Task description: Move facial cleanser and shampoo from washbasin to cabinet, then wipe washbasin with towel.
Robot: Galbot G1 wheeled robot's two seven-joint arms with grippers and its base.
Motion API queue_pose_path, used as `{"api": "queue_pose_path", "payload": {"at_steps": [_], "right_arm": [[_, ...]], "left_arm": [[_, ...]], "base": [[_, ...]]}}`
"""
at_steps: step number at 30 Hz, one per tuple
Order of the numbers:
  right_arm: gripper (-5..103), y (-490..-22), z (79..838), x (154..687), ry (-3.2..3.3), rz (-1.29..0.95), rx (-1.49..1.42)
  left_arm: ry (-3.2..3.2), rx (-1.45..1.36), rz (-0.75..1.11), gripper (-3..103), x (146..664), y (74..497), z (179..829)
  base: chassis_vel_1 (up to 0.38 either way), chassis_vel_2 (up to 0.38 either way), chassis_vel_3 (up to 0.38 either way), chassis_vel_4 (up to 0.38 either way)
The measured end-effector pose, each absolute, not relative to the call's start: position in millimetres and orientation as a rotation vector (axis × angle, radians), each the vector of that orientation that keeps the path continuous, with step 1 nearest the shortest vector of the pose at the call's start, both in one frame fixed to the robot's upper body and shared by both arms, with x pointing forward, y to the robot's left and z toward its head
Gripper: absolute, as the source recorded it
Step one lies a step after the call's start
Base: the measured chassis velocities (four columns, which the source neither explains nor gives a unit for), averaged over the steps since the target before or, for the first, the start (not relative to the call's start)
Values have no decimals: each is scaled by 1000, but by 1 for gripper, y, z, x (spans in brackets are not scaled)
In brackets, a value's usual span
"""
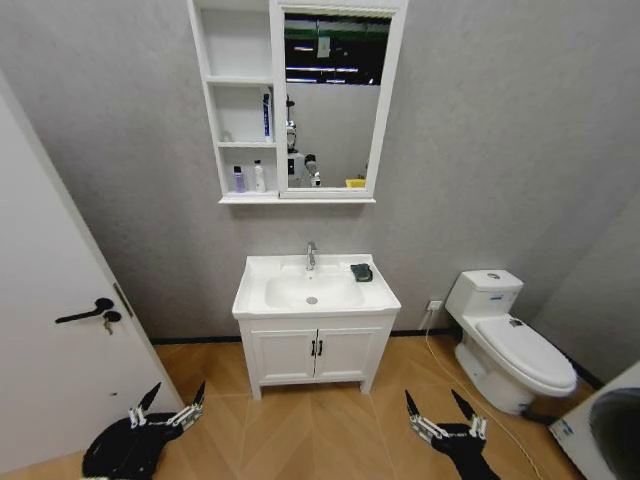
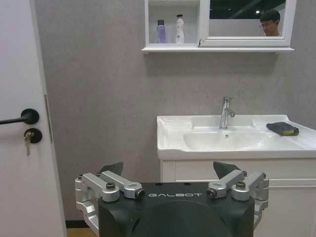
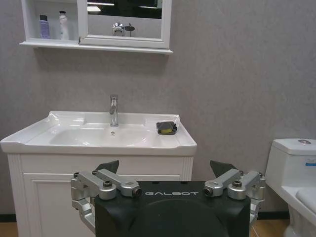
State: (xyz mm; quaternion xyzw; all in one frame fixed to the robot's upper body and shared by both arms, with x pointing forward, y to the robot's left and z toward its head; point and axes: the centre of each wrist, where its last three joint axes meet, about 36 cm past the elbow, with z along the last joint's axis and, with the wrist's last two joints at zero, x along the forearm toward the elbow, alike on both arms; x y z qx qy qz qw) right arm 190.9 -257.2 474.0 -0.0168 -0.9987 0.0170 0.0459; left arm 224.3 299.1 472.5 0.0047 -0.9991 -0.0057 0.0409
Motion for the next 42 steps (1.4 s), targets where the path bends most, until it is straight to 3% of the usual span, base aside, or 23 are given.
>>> {"api": "queue_pose_path", "payload": {"at_steps": [15, 42], "right_arm": [[100, -257, 474, 191, -3049, 52, -51], [100, -257, 474, 191, -3049, 52, -51]], "left_arm": [[-3060, 15, -18, 100, 224, 299, 472], [-3060, 14, -18, 100, 224, 299, 473]], "base": [[244, -250, -280, 248], [-78, -57, 85, 51]]}}
